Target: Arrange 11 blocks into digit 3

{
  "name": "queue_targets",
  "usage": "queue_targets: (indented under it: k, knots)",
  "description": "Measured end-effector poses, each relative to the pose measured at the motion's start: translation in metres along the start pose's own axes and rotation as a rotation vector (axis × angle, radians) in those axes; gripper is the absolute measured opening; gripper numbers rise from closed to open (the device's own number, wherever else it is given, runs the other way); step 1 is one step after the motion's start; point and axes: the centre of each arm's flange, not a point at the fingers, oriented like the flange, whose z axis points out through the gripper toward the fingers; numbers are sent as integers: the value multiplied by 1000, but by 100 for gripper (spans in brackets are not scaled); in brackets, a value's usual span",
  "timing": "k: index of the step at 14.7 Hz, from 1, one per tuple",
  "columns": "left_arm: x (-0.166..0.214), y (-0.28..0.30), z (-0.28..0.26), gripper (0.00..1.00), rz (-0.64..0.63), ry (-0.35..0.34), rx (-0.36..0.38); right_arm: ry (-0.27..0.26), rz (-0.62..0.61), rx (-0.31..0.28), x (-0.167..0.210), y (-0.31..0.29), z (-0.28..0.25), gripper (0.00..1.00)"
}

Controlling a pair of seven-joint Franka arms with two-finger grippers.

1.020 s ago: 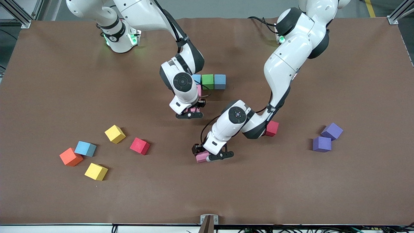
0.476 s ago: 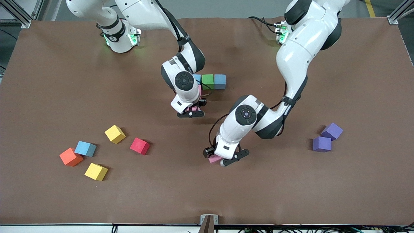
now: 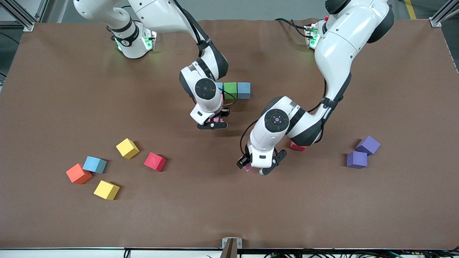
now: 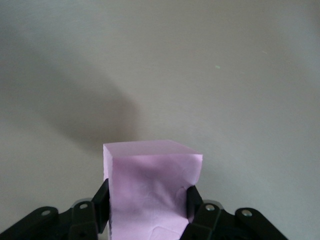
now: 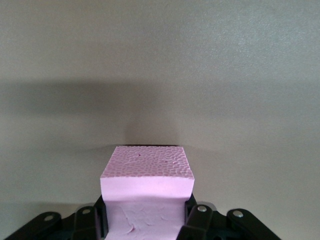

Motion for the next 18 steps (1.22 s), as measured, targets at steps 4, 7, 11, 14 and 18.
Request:
queue_targets:
  k: [4, 7, 11, 14, 18]
  knots:
    - [1, -13, 5, 61, -83, 24, 29, -2, -1, -1, -1, 0, 1, 55]
    - [8, -17, 9, 61, -84, 37, 32, -3, -1, -2, -1, 0, 1, 55]
    - [10, -17, 9, 61, -87, 38, 25, -4, -2, -3, -2, 0, 2, 55]
    - [10, -17, 8, 61, -86, 38, 25, -6, -1, -6, -2, 1, 3, 55]
    - [9, -18, 9, 61, -85, 37, 28, -10, 0, -9, -3, 2, 5, 55]
